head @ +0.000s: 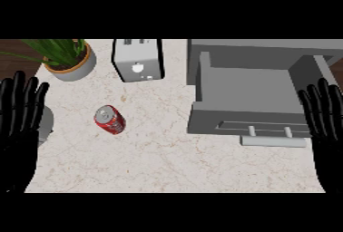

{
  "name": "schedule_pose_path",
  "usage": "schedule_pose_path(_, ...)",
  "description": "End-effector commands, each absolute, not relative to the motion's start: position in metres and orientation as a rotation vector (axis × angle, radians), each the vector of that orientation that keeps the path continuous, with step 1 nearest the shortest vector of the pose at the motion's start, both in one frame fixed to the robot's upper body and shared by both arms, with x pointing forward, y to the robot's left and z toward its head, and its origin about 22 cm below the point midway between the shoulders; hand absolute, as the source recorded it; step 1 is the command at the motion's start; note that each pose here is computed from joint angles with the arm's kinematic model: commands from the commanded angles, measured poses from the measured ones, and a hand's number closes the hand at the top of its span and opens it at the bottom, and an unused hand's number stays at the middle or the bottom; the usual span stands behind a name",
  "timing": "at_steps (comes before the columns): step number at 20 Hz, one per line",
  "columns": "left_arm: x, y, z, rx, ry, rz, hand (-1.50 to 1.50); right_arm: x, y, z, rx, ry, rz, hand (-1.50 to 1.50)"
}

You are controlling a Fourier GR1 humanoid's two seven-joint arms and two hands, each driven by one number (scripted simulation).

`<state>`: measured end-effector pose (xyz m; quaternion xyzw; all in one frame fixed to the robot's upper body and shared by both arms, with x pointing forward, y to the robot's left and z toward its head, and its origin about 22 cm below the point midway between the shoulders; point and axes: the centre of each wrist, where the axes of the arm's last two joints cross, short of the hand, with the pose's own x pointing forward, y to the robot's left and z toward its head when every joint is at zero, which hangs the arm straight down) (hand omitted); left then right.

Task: Pick up the can, place it into the drawer and close the drawer

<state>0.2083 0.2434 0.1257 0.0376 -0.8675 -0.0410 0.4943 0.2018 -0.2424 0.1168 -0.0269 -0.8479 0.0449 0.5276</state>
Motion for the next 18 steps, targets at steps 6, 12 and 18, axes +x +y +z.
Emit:
schedule_pose_path(6, 0.223, 0.288, 0.123, -0.274, -2.085, -0.272, -1.50, 0.211, -0.252, 0.133, -0.042, -2.117, 0.058, -1.50)
schedule_pose_path(12, 0.226, 0.338, 0.108, -0.083, -1.694, -0.120, -1.50, 0.214, -0.269, 0.114, -0.152, -1.802, -0.073, -1.50)
schedule_pose_path(18, 0.219, 0.345, 0.127, -0.121, -1.682, -0.108, -1.50, 0.208, -0.286, 0.102, -0.167, -1.783, -0.083, -1.50)
